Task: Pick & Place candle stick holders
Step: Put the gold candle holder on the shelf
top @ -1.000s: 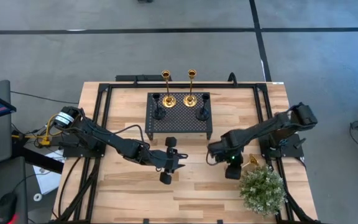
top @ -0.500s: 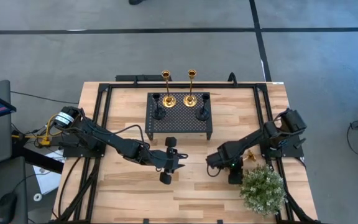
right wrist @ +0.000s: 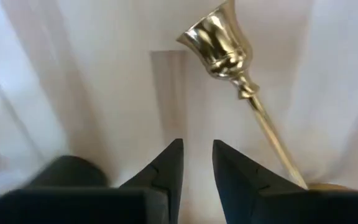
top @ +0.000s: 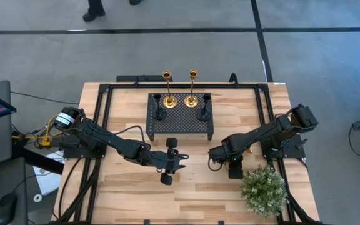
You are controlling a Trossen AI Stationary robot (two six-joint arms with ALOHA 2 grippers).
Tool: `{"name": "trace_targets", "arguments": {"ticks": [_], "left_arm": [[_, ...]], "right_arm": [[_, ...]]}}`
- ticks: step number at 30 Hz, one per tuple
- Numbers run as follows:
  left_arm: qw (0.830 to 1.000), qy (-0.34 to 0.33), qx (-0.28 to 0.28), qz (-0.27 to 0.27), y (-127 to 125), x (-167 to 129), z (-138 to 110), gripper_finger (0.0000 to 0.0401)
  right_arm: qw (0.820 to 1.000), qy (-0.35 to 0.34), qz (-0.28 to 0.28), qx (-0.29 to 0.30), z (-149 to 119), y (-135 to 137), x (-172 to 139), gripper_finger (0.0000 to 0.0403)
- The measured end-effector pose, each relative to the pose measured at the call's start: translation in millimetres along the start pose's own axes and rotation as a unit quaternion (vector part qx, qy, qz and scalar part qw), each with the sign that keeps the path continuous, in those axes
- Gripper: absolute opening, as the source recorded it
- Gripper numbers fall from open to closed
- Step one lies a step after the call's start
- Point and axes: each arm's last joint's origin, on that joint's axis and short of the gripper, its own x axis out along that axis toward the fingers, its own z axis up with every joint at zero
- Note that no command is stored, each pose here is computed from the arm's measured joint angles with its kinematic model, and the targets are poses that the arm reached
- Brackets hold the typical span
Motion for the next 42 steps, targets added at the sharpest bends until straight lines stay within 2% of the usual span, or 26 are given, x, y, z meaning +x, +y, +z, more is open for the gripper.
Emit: {"name": "trace_targets", "arguments": {"ticks": [6, 13, 18, 22, 27, 33, 42], "left_arm": [[1.000, 0.000, 0.000, 0.000, 0.0, 0.0, 0.0, 0.0140], [1.000, 0.000, 0.000, 0.000, 0.0, 0.0, 0.0, 0.0140], [1.000, 0.000, 0.000, 0.000, -0.1, 0.0, 0.0, 0.0140], [1.000, 0.004, 0.001, -0.001, -0.2, 0.0, -0.8, 0.0140], [1.000, 0.010, -0.012, -0.002, -0.6, -0.1, -2.0, 0.0140], [0.999, 0.018, -0.029, -0.004, -0.9, -0.1, -3.6, 0.0140], [0.999, 0.017, -0.027, -0.004, -0.9, -0.1, -3.6, 0.0140]], "right_arm": [[0.994, -0.016, -0.083, -0.071, 1.7, -3.8, 0.1, 0.0108], [0.978, -0.049, -0.182, -0.085, 5.6, -8.6, -1.2, 0.0197], [0.976, -0.079, -0.177, -0.097, 12.4, -9.4, -2.1, 0.0232], [0.975, -0.101, -0.171, -0.096, 17.5, -11.7, -1.8, 0.0222], [0.973, -0.131, -0.168, -0.085, 18.3, -21.9, 14.0, 0.0194], [0.975, -0.131, -0.160, -0.078, 15.1, -29.0, 27.2, 0.0164], [0.977, -0.132, -0.149, -0.072, 17.0, -27.1, 24.9, 0.0089]]}}
